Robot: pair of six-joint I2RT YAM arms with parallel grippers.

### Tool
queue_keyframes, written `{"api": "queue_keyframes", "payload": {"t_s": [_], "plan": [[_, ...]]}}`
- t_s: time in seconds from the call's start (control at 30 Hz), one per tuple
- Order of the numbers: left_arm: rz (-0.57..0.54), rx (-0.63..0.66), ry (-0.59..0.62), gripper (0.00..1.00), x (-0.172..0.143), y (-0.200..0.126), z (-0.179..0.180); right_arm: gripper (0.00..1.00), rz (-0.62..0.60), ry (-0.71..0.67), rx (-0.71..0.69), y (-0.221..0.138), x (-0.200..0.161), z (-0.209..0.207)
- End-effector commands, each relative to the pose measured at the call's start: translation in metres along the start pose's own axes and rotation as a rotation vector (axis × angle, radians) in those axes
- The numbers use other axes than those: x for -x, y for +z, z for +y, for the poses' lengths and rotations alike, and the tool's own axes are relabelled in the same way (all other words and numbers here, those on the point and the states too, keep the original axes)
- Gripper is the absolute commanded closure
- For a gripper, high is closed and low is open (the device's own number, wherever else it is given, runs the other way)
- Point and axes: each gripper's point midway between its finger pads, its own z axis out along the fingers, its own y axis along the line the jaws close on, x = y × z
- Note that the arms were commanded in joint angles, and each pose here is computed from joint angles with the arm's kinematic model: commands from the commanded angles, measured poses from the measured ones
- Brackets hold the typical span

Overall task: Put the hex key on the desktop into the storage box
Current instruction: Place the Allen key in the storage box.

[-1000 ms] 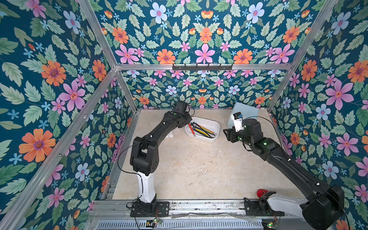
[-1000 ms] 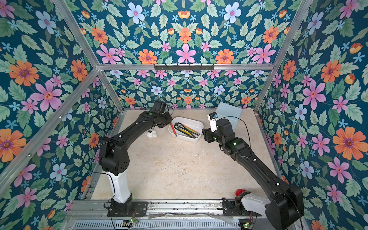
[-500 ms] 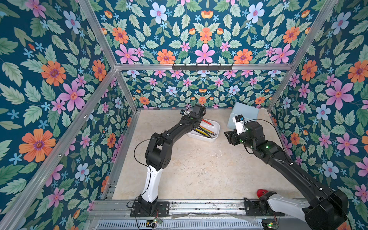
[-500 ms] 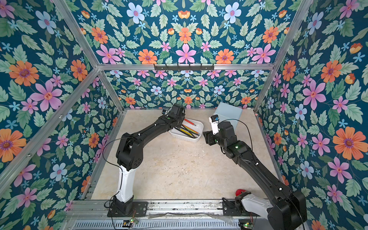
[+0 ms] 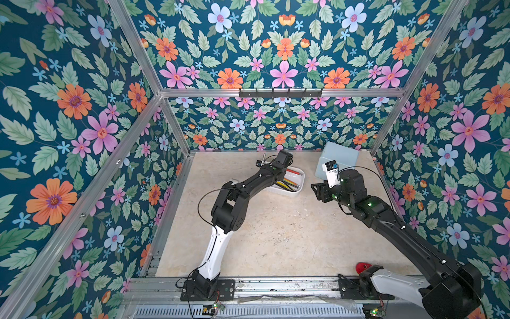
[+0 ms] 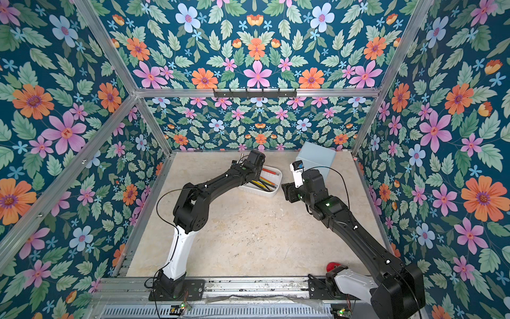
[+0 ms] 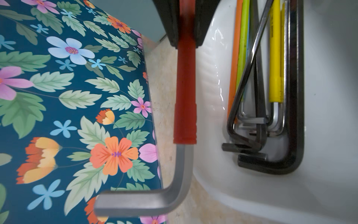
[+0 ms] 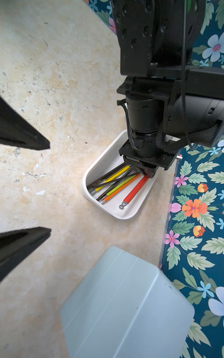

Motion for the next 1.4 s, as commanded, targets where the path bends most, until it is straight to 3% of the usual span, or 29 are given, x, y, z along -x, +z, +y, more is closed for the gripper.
{"api": "queue_keyframes", "payload": {"t_s": [0.0, 0.9, 1.03, 1.37], "plan": [[-0.014, -0.017, -0.025, 1.0, 0.002, 0.004, -0.002, 0.32, -0.018, 0.005, 0.011, -0.001, 0.004, 0.002], [0.025, 0.1, -0.032, 1.0, -0.01, 0.018, 0.052, 0.31, 0.0, 0.004, 0.016, 0.002, 0.003, 0.003], [0.009, 0.091, -0.023, 0.82, -0.007, 0.016, 0.051, 0.31, 0.0, 0.002, 0.014, 0.003, 0.003, 0.002], [0.009, 0.059, 0.006, 0.58, -0.005, 0.012, 0.043, 0.31, 0.001, 0.001, 0.016, 0.004, 0.003, 0.003]]}}
